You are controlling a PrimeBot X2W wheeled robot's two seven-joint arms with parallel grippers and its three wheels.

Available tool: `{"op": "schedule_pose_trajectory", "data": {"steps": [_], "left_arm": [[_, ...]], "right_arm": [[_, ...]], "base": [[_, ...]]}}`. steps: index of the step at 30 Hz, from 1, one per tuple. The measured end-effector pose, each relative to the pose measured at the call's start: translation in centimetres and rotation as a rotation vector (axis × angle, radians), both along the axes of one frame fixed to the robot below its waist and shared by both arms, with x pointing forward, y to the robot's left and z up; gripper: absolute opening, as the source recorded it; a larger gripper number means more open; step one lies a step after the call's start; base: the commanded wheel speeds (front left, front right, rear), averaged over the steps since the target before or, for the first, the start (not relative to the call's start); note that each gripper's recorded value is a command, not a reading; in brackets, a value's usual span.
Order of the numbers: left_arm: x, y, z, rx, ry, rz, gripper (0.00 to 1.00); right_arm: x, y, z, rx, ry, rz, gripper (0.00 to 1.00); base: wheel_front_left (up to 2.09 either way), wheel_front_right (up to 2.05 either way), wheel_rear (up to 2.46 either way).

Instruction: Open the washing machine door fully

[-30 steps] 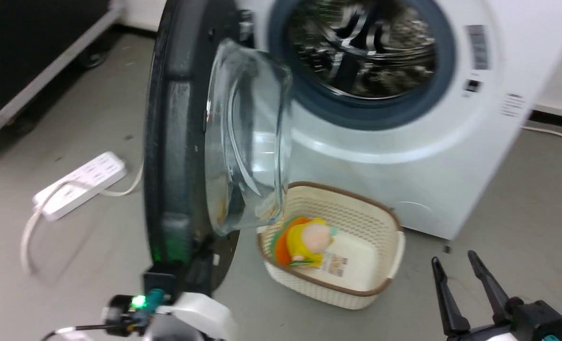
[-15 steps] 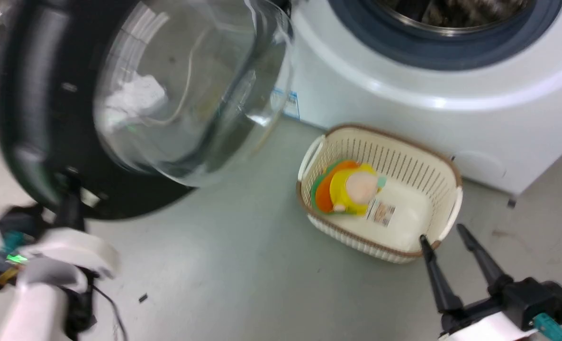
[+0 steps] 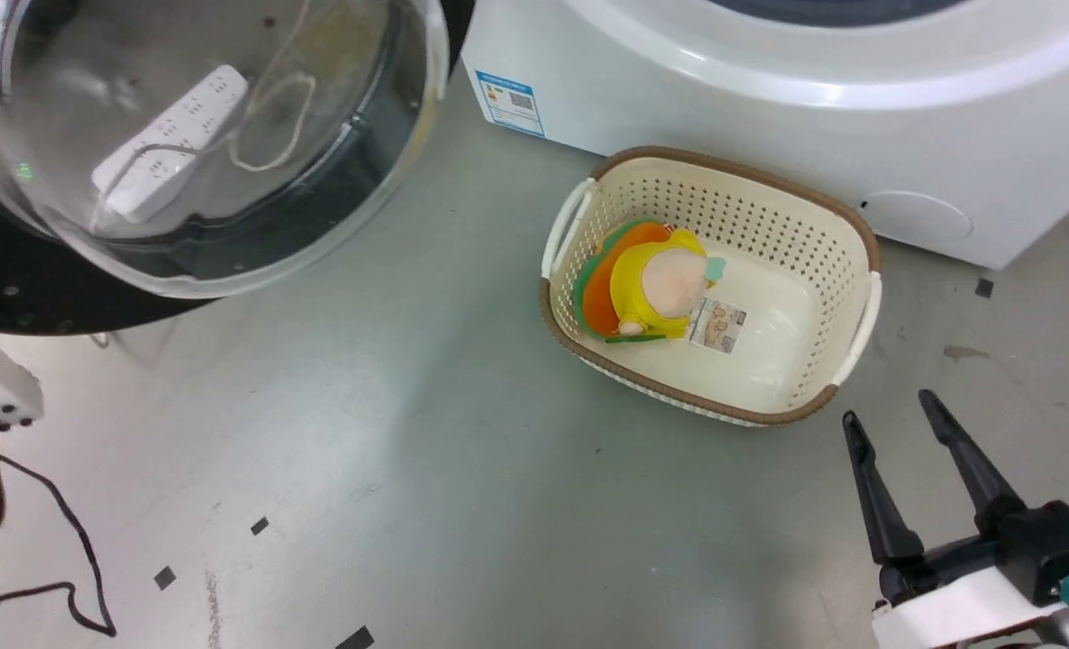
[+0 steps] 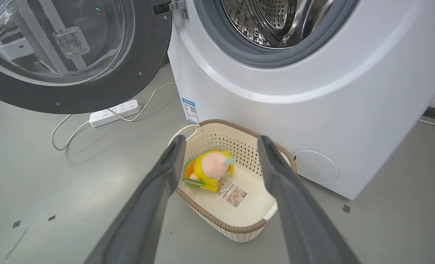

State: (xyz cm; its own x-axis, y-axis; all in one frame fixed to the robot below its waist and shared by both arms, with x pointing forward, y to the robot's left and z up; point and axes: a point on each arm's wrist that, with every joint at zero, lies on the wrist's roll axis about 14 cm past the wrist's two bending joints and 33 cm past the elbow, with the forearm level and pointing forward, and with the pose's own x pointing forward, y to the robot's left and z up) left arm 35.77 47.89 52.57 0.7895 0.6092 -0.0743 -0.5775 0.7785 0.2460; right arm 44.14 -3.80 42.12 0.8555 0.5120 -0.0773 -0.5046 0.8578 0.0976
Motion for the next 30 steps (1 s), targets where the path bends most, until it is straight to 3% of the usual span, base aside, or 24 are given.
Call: {"op": "schedule_pose_trajectory", "data": {"steps": [6, 14, 22, 30], "left_arm": [[1.2, 0.5, -0.6, -0.008, 0.006, -0.011, 0.0], [1.9, -3.4, -0.1, -0.005, -0.07, -0.152, 0.0], [3.0, -14.6, 2.2, -0.081, -0.274, -0.402, 0.0], [1.8, -24.2, 2.0, -0.166, -0.343, -0.567, 0.0]], "right_arm": [[0.1, -0.9, 0.3, -0.006, -0.006, -0.026, 1.0], [-0.4, -2.8, 3.9, 0.018, -0.087, -0.116, 1.0], [-1.4, -7.1, 9.5, 0.03, -0.225, -0.261, 1.0], [-4.7, -11.0, 12.4, 0.018, -0.298, -0.373, 1.0]], "base": [[0.0, 0.0, 0.0], [0.0, 0.0, 0.0], [0.0, 0.0, 0.0], [0.0, 0.0, 0.0]]}}
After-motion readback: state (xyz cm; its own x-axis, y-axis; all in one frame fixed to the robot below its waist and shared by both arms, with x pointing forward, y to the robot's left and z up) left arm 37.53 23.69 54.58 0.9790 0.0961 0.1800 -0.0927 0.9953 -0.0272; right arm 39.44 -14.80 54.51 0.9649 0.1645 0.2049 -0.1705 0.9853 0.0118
